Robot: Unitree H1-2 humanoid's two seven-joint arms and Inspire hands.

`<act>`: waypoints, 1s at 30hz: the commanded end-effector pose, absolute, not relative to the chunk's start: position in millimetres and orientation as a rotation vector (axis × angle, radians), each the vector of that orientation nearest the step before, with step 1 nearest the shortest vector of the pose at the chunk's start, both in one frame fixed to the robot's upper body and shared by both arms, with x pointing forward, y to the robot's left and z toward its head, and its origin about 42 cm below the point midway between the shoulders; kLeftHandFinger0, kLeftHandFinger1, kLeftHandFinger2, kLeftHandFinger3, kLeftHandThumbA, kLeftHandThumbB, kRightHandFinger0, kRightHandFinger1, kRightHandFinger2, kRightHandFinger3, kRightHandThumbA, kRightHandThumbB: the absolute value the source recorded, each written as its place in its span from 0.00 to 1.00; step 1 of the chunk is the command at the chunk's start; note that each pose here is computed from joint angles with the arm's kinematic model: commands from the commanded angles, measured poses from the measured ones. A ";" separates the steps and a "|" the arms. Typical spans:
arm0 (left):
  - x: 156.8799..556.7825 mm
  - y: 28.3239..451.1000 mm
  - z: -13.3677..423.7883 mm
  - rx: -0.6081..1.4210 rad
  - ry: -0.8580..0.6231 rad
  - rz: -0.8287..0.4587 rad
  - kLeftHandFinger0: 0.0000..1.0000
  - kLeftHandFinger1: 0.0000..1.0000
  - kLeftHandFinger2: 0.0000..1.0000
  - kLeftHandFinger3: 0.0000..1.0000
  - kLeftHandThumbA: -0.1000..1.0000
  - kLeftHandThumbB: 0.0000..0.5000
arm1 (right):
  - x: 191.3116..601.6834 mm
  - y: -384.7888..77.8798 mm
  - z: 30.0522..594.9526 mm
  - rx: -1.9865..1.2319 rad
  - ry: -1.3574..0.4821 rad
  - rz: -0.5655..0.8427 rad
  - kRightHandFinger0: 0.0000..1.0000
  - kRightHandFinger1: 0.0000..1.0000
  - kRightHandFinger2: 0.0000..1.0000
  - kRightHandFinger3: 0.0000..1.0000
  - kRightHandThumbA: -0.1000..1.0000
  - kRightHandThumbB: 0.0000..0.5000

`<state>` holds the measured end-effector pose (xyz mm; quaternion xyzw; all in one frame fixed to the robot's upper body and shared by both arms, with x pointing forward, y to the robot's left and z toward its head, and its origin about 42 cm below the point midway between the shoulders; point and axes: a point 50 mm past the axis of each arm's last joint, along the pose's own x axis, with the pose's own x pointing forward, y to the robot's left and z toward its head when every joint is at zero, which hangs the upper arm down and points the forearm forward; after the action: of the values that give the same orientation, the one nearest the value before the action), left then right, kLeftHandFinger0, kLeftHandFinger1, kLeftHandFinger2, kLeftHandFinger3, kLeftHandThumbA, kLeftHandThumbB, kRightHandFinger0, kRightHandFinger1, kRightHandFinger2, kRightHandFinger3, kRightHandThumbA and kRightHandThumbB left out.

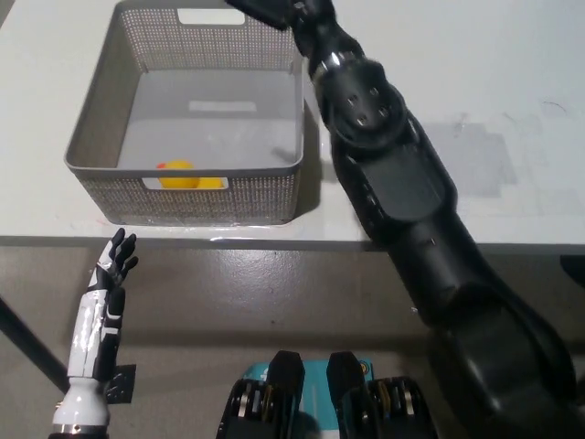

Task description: Use the right hand to pick up a yellow duck toy and place it into a container on the left hand side

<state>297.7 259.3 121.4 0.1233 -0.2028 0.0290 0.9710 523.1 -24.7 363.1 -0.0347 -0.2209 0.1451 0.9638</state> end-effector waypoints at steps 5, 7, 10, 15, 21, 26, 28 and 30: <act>303.7 270.9 136.3 0.279 -0.479 0.048 1.00 1.00 1.00 1.00 1.00 1.00 | 345.0 -188.9 380.1 0.009 -1.027 0.244 1.00 1.00 1.00 1.00 1.00 0.88; 303.2 269.2 134.5 0.275 -0.477 0.045 1.00 1.00 1.00 1.00 1.00 1.00 | 322.6 -199.8 345.5 0.017 -0.969 0.255 1.00 1.00 1.00 1.00 1.00 0.88; 300.3 267.7 131.5 0.285 -0.469 0.053 1.00 1.00 1.00 1.00 1.00 1.00 | 302.4 -207.0 307.4 0.020 -0.898 0.241 1.00 1.00 1.00 1.00 1.00 0.87; 293.5 269.3 127.1 0.269 -0.454 0.062 1.00 1.00 1.00 1.00 1.00 1.00 | 280.5 -216.6 242.9 0.056 -0.729 0.267 1.00 1.00 1.00 1.00 1.00 0.89; 294.7 270.8 126.7 0.266 -0.452 0.063 1.00 1.00 1.00 1.00 1.00 1.00 | 270.4 -222.5 180.9 0.016 -0.511 0.258 1.00 1.00 1.00 1.00 1.00 0.82; 298.1 273.9 126.1 0.272 -0.447 0.066 1.00 1.00 1.00 1.00 1.00 1.00 | 279.1 -214.5 138.3 0.044 -0.388 0.270 1.00 1.00 1.00 1.00 1.00 0.77; 298.3 274.4 124.2 0.271 -0.440 0.064 1.00 1.00 1.00 1.00 1.00 1.00 | 281.1 -212.5 120.6 0.039 -0.352 0.266 1.00 1.00 1.00 1.00 1.00 0.78; 299.0 275.7 123.5 0.263 -0.436 0.066 1.00 1.00 1.00 1.00 1.00 1.00 | 285.3 -211.4 109.7 0.021 -0.322 0.247 1.00 1.00 1.00 1.00 1.00 0.81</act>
<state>294.9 268.0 112.5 0.1303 -0.1861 0.0297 0.9734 273.4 -221.5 104.7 -0.0048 -0.0985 0.0956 0.9905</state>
